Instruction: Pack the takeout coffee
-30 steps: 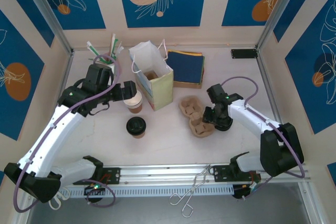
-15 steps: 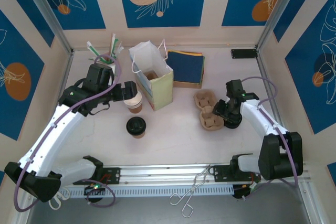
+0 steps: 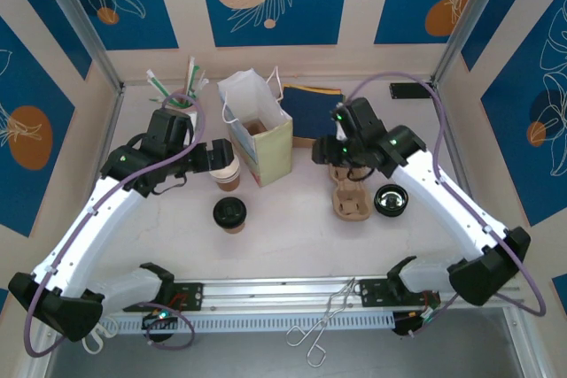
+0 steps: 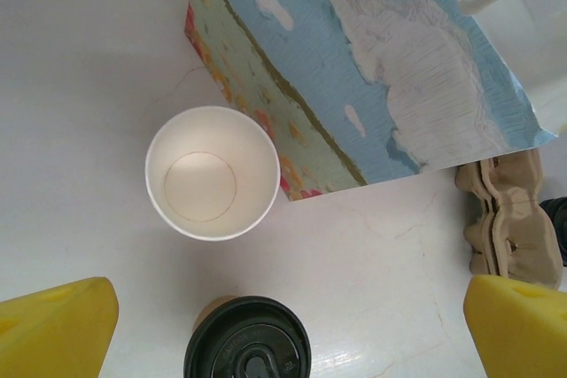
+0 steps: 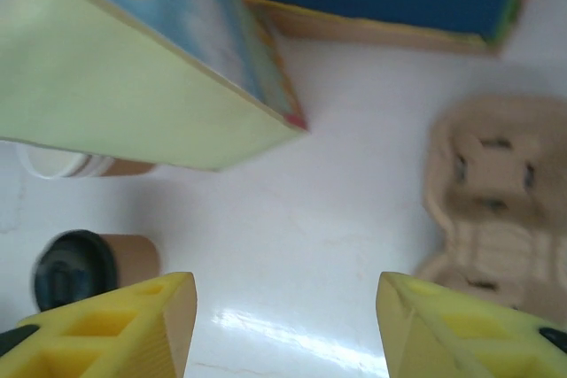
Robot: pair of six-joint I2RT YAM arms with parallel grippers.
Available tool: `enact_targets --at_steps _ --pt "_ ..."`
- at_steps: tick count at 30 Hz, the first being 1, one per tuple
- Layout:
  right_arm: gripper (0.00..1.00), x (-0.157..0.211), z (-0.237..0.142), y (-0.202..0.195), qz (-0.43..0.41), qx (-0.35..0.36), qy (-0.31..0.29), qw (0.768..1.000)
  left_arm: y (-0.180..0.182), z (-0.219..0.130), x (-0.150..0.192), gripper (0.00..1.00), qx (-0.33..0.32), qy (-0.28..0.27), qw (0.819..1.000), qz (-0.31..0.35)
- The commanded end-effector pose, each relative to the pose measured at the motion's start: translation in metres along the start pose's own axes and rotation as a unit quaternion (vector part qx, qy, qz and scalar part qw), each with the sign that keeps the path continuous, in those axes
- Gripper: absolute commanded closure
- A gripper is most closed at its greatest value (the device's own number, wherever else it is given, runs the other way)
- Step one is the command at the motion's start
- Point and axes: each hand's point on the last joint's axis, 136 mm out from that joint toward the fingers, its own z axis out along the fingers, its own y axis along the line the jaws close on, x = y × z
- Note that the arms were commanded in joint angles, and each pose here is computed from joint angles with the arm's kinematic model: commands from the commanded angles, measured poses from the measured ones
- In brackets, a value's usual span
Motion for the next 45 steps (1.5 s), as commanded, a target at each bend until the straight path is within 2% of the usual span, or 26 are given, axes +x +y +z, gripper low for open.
enact_targets --at_steps 1,9,14,17,19,20,23,27,29,34,45 --pt "0.44 -0.024 0.012 0.021 -0.058 0.008 0.003 0.998 -0.002 -0.009 0.002 0.0 0.017 -0.008 1.0 0.01" --pt "0.43 -0.085 0.042 0.058 -0.092 -0.007 -0.008 0.996 0.003 -0.023 0.009 0.0 0.016 -0.01 1.0 0.014" --pt "0.44 -0.101 0.06 0.071 -0.09 -0.025 -0.002 0.996 0.004 -0.024 0.014 0.0 0.016 -0.006 1.0 0.014" --pt "0.51 -0.103 0.074 0.07 -0.09 -0.02 0.02 0.996 0.005 -0.023 0.016 0.0 0.014 -0.003 1.0 0.014" --pt "0.58 -0.101 0.083 0.069 -0.094 -0.012 0.033 0.995 0.006 -0.022 0.017 0.0 0.012 -0.002 1.0 0.014" --pt "0.66 -0.1 0.085 0.069 -0.097 -0.013 0.038 0.994 0.007 -0.022 0.017 0.0 0.011 -0.002 1.0 0.013" --pt "0.7 -0.096 0.087 0.069 -0.102 -0.013 0.045 0.994 0.007 -0.022 0.017 0.0 0.012 -0.003 1.0 0.014" --pt "0.83 -0.09 0.079 0.067 -0.104 -0.01 0.049 0.993 0.005 -0.023 0.015 0.0 0.015 -0.004 1.0 0.014" --pt "0.84 -0.086 0.071 0.065 -0.103 -0.009 0.048 0.994 0.003 -0.022 0.017 0.0 0.023 -0.001 1.0 0.011" --pt "0.93 -0.072 0.05 0.058 -0.098 -0.009 0.048 0.994 -0.005 -0.016 0.023 0.0 0.043 0.012 0.999 0.005" --pt "0.96 -0.011 0.014 0.032 -0.083 -0.006 0.075 0.994 -0.011 -0.021 0.026 0.0 0.058 0.004 0.998 0.0"
